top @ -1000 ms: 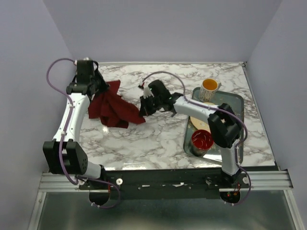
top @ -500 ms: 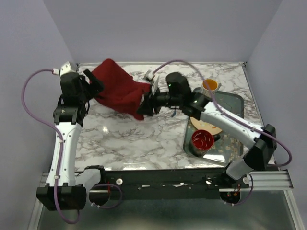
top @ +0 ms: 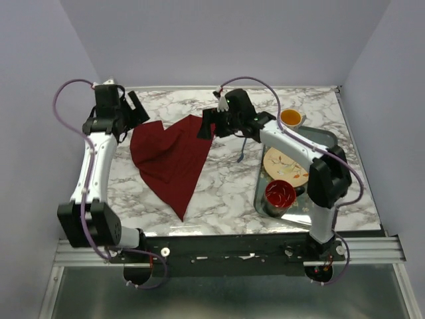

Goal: Fold the napkin, place the utensils inside, and roll it up
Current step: Flatten the napkin out

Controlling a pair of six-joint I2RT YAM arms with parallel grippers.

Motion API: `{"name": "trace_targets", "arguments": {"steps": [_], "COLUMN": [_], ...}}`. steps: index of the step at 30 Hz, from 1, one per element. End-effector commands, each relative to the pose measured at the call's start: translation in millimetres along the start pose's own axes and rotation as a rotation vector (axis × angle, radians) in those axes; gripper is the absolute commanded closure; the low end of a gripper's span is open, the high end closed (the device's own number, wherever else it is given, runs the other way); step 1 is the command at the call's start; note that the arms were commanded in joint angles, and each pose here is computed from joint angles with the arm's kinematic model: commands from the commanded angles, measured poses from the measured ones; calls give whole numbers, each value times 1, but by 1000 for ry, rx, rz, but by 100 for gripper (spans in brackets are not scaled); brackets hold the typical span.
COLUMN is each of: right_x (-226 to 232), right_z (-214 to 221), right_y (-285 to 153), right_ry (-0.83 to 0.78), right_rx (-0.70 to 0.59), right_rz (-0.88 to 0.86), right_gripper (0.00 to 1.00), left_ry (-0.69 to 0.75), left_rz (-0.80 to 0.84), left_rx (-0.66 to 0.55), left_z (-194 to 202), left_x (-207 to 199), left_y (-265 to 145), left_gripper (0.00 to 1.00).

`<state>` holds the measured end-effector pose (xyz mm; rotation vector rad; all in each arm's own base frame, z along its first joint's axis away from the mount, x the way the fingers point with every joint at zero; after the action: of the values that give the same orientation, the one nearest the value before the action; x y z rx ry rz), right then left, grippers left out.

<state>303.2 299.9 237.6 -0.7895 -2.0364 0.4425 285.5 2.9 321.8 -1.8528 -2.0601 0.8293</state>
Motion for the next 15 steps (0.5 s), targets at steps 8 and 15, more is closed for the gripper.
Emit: {"name": "trace_targets", "arguments": {"steps": [8, 15], "right_x": [-69, -96], "right_z": [-62, -63], "right_y": [85, 107], "right_ry": [136, 99], "right_rx": [-164, -161], "right_rz": [316, 454], "right_gripper": [20, 22], "left_ry": [348, 405], "left_rz": [55, -94], "left_rx": [314, 382], "left_z": [82, 152], "left_x": [-95, -85], "left_y": [84, 72], "left_gripper": [37, 32]}}
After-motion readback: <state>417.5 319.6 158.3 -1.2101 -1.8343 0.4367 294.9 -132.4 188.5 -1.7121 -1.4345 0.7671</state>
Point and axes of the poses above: each gripper's point midway between its finger pads, its own y axis out along the fingers, its own x axis along the line the jaws close on, z = x × y, the point moved 10 cm from there along -y, back along the fingers, and after that the axes turned 14 degrees about y, right-handed, at the moved point
